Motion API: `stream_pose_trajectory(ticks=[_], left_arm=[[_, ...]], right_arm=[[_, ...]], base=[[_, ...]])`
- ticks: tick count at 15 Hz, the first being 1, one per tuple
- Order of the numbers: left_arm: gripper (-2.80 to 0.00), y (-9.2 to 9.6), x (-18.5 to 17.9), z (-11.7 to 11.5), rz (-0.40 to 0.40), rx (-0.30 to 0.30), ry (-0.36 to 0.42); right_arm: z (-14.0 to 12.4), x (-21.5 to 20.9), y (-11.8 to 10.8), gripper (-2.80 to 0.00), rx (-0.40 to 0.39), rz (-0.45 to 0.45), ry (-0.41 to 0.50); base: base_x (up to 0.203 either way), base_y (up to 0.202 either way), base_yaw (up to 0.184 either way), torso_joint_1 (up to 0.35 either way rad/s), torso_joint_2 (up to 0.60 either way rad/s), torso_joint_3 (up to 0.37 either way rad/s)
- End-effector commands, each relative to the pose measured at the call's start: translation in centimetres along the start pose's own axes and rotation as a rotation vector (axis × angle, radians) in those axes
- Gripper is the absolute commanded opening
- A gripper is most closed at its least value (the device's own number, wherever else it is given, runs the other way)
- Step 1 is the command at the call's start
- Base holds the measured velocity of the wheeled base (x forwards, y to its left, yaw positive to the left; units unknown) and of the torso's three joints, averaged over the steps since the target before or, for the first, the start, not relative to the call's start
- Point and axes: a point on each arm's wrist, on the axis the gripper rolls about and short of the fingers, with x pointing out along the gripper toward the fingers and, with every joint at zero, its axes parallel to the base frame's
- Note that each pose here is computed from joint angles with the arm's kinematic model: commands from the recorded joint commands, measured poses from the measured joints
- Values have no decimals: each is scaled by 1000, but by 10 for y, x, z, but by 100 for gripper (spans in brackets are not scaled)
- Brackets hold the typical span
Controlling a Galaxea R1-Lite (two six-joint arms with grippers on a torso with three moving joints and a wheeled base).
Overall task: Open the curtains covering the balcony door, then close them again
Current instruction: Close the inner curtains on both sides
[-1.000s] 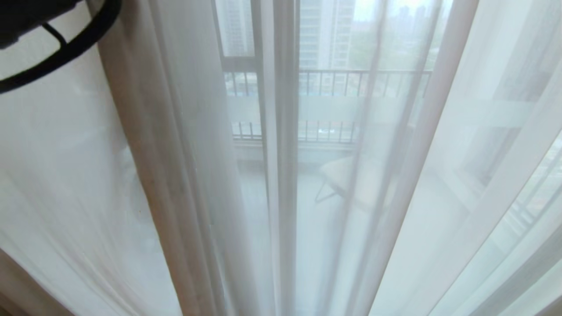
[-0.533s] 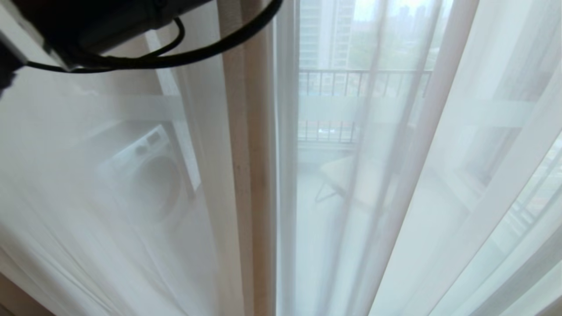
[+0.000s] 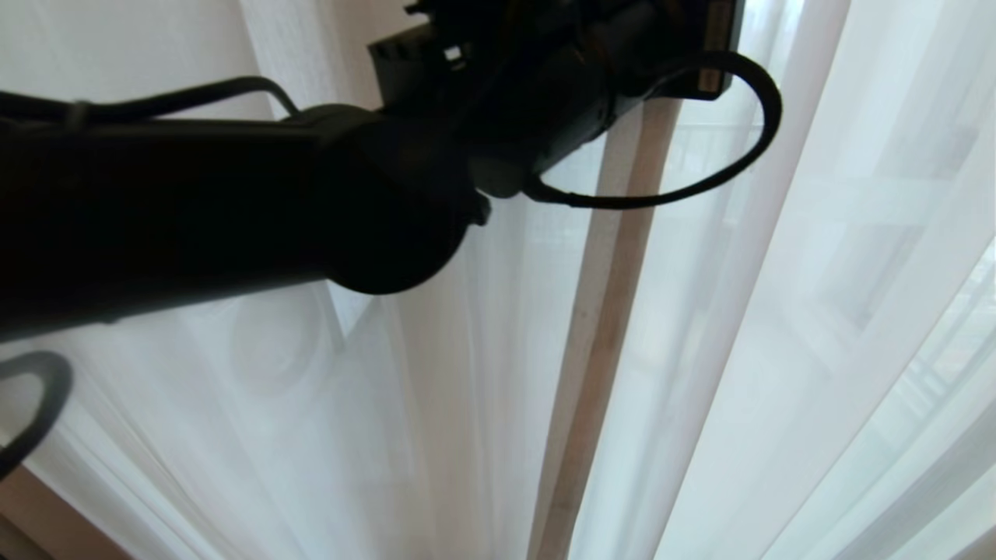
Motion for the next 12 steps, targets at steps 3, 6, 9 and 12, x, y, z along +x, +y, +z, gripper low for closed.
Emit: stream_pose_trajectory(ticks=[3,6,9,12], left_arm=[[-280,-25,31,-54,-36,-7,51],[-280,-26,31,-55,17,-6,51],[-280,-19,27,-41,63,-3,26],[-280,-2,19,-15,167,37,-18]], right_arm=[[0,0,0,-280,0,0,0],[0,0,0,-280,0,0,0],[0,0,0,-280,0,0,0],[0,0,0,-280,0,0,0]], base=[[0,0,0,0,0,0],[0,0,0,0,0,0],[0,0,0,0,0,0],[0,0,0,0,0,0]])
